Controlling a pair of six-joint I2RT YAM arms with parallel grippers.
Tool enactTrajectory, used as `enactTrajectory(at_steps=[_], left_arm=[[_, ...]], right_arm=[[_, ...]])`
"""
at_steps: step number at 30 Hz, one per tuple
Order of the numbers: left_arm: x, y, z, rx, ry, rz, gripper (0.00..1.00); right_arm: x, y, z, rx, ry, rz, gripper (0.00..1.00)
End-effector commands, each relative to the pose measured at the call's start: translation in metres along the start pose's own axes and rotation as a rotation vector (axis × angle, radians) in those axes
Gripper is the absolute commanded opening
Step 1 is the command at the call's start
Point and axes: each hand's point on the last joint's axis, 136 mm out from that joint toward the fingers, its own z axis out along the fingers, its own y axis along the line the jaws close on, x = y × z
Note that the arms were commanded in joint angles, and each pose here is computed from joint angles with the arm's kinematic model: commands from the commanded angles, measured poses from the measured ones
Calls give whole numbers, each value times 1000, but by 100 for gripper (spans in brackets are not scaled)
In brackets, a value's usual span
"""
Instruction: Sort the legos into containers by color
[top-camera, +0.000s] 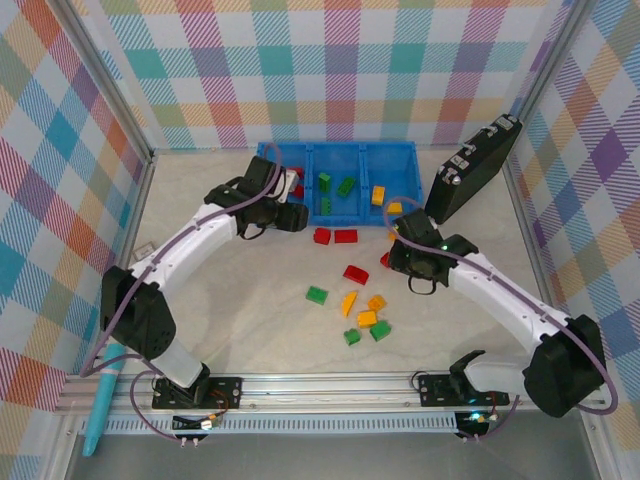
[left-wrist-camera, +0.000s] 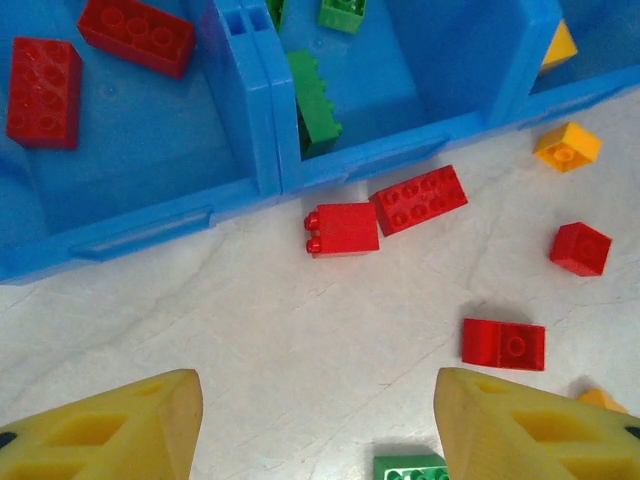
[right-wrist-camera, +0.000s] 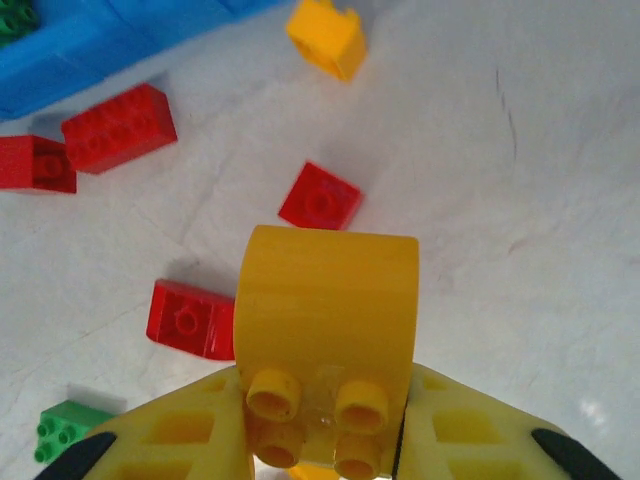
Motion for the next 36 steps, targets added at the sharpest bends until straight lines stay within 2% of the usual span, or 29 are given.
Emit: enactTrajectory(at_steps=[1,9,13,17,23,28,33,36], left_arm=[[9,-7,-11,7,-4,-24,63],[44,-31,-12,27,63,-29,65],[63,-52,-9,58,90,-24,66],[80,-72,-4,77,128,-24,69],[103,-93,3,78,181,-18,70],[126,-89,4,32,241,-53,71],[170,-60,12,-109,351,-198,76],[181,-56,18,-121,342,-337,79]], right_arm=[[-39,2,-7,50,-118,-197,26],[-131,35,-6,-19,-325,-302,26],[-170,55,9,-76,-368,-345,26],[-197,70,37,-92,-361,-400,26],[-218,76,90,-79,-322,-439,26],[-227,75,128,-92,-275,-421,27],[-228,75,154,-86,-240,-422,31],[-227,74,163,-86,-228,-416,34]])
